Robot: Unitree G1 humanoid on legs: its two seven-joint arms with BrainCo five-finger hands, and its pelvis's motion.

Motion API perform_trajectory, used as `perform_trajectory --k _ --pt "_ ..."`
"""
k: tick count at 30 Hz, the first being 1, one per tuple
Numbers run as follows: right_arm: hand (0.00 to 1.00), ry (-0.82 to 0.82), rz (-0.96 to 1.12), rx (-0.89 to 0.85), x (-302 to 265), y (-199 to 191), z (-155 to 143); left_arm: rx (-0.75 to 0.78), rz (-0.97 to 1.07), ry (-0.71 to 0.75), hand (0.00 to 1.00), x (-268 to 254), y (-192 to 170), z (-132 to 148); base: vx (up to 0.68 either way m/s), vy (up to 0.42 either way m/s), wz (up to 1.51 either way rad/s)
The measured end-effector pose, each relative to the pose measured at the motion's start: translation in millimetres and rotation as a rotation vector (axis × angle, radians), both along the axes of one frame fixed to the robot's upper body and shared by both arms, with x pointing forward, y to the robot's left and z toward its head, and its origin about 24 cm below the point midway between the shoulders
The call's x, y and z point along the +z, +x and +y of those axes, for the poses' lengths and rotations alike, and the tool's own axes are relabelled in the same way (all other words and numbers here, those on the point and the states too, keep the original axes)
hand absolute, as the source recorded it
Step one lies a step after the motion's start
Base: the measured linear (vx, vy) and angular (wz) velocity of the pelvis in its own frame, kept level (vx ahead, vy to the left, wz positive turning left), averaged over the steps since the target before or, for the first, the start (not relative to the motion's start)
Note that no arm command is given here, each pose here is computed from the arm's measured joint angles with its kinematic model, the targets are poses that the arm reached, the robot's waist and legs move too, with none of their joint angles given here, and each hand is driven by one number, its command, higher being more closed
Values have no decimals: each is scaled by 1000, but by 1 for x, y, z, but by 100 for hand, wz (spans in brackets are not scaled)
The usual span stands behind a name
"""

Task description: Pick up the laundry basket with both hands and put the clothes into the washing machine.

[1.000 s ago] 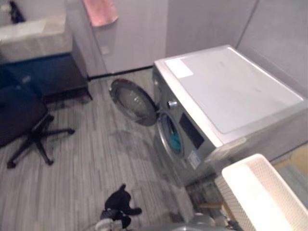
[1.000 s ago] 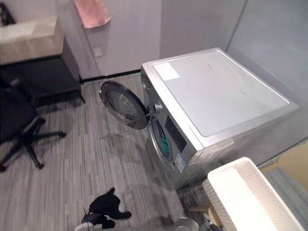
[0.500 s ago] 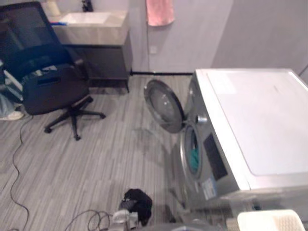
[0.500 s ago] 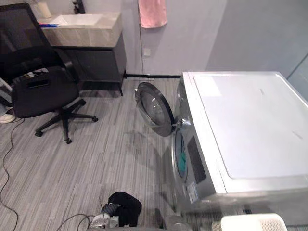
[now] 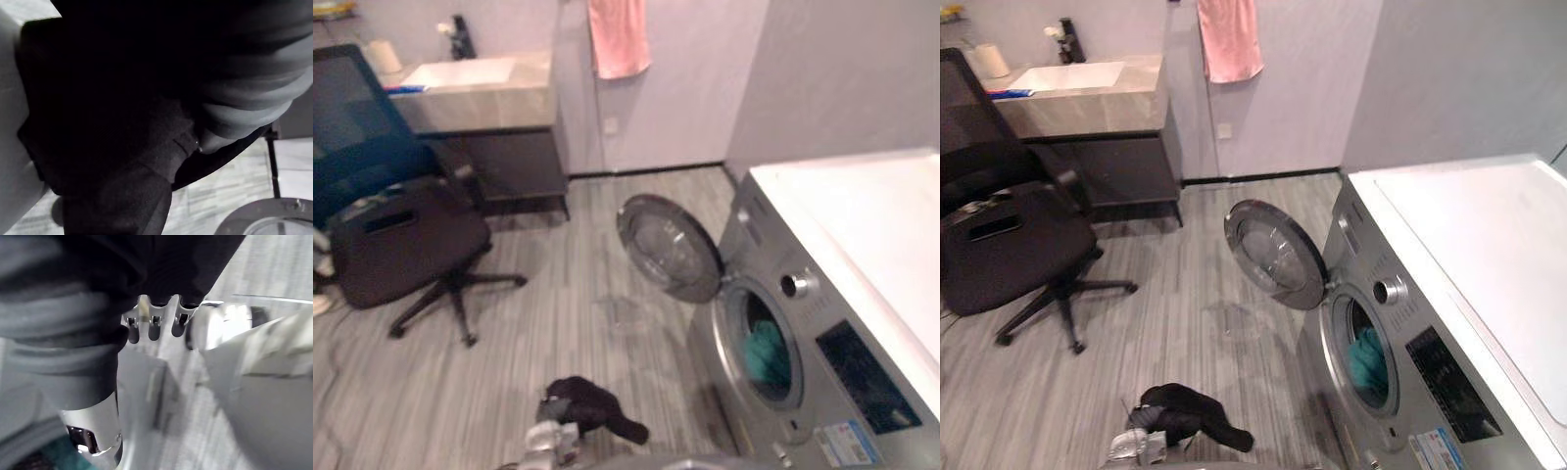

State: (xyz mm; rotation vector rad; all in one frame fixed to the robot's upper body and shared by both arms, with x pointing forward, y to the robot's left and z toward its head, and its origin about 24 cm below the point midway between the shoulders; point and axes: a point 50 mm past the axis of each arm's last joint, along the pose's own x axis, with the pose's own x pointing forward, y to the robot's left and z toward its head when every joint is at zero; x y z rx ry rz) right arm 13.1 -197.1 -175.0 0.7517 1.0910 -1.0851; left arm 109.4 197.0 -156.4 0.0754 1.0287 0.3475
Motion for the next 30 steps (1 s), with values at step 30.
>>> perform_trajectory --k 30 --pt "0 -107 -215 169 17 74 -12 -67 -104 -88 100 9 13 -38 166 87 -86"
